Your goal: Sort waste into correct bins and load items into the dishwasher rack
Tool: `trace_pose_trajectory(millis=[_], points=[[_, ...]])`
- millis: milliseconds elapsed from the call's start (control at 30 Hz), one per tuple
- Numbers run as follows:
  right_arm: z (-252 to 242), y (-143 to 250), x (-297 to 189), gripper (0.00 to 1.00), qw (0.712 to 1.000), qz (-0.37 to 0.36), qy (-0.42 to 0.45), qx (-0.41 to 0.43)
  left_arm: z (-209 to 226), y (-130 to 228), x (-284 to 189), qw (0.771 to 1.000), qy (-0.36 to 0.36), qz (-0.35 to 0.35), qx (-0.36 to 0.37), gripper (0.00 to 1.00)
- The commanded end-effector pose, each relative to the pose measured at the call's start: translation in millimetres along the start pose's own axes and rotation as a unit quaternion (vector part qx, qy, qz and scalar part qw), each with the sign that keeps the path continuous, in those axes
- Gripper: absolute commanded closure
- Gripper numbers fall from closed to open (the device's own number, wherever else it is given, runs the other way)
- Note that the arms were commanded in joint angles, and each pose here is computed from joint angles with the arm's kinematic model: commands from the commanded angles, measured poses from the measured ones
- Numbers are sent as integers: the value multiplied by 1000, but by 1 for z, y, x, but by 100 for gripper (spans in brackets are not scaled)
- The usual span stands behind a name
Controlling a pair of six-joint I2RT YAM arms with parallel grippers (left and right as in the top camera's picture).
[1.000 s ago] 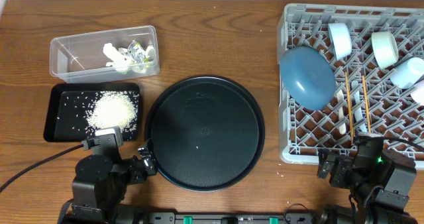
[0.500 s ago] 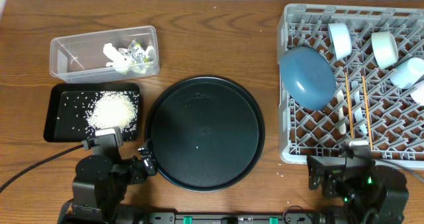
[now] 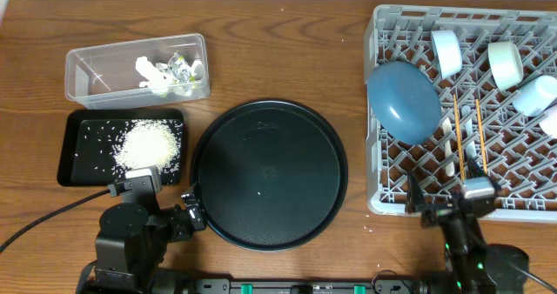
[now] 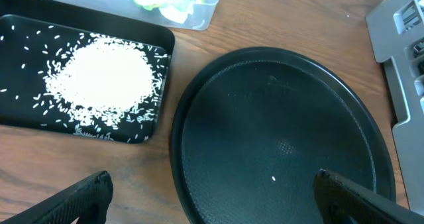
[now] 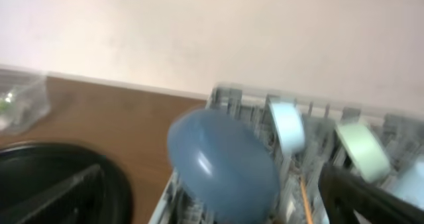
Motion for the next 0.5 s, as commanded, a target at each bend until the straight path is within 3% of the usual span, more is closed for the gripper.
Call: trace_pose_trajectory(millis=[0,167,367,467], points=[[0,8,10,2,999,-36,-10,-14,1,0,0,1000,-5,-2,-6,2],[-3,27,22,1,993,-108,-14,-44,1,0,0,1000,-5,-2,-6,2],[-6,50,26,1,997,-46,-9,-60,1,0,0,1000,-5,-2,-6,2],[-7,75,26,1,999,21,-12,-47,1,0,0,1000,-5,-1,-6,2]])
Point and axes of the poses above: each gripper's point midway between its finger pads, its own x axis out along the fingers, its own z axis along the line the jaws close on, y = z × x, the point moved 6 cm from there along -x, back along the fingers, and after that the axes turned 8 degrees about x, right-handed, at the moved point
